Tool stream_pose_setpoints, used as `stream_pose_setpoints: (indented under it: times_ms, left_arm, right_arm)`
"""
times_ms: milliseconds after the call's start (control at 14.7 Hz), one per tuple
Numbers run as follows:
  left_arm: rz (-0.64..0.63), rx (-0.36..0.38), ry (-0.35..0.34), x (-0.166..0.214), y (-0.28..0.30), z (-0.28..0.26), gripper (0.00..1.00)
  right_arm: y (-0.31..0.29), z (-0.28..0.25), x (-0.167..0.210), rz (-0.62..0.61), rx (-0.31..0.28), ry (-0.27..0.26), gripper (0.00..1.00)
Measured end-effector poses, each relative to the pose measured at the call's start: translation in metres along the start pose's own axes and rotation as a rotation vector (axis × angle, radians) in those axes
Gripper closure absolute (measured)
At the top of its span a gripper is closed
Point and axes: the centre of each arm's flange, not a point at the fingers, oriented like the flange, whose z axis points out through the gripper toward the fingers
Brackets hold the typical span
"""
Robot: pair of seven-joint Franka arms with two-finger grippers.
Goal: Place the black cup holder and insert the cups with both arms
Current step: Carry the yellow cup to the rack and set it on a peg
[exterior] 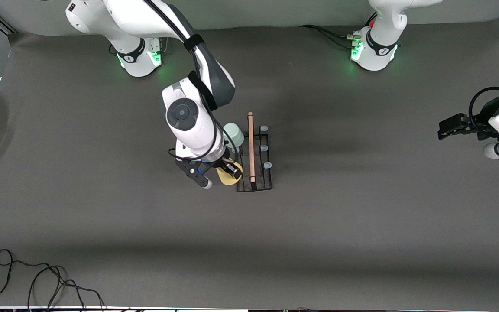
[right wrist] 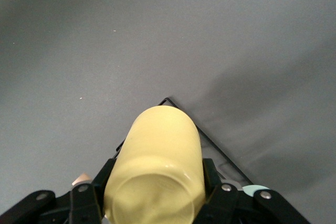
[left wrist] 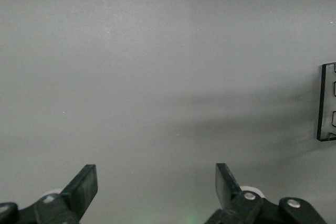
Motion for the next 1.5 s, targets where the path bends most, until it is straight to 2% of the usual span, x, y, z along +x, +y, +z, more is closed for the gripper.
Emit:
stream_pose_setpoints:
  times_ms: [955,1023,1227,1364,1500]
  left_arm:
    - [0.000,0.000,0.000,0.000,0.000,0.000,0.00]
    - [0.000,0.000,0.000,0.000,0.000,0.000,0.00]
    - [0.000,0.000,0.000,0.000,0.000,0.000,0.00]
    - [0.000,0.000,-0.001,0.000,0.000,0.000,0.00]
    - [-0.001,0.000,-0.002,0.000,0.000,0.001,0.00]
  right_arm:
    - [0.000,0.048,-0.011,-0.007,-0.044,0.018,0.30]
    - [0.000,0.051,-0.011,-0.008,-0.043,0.021,0.26]
    - [0.000,0.055,-0.011,-0.008,-0.044,0.026,0.00]
    - [-0.002,0.052,-0.010,-0.010,-0.038,0.029,0.00]
    - [-0.006,0.044,-0.006,-0.043,-0.036,0.066,0.00]
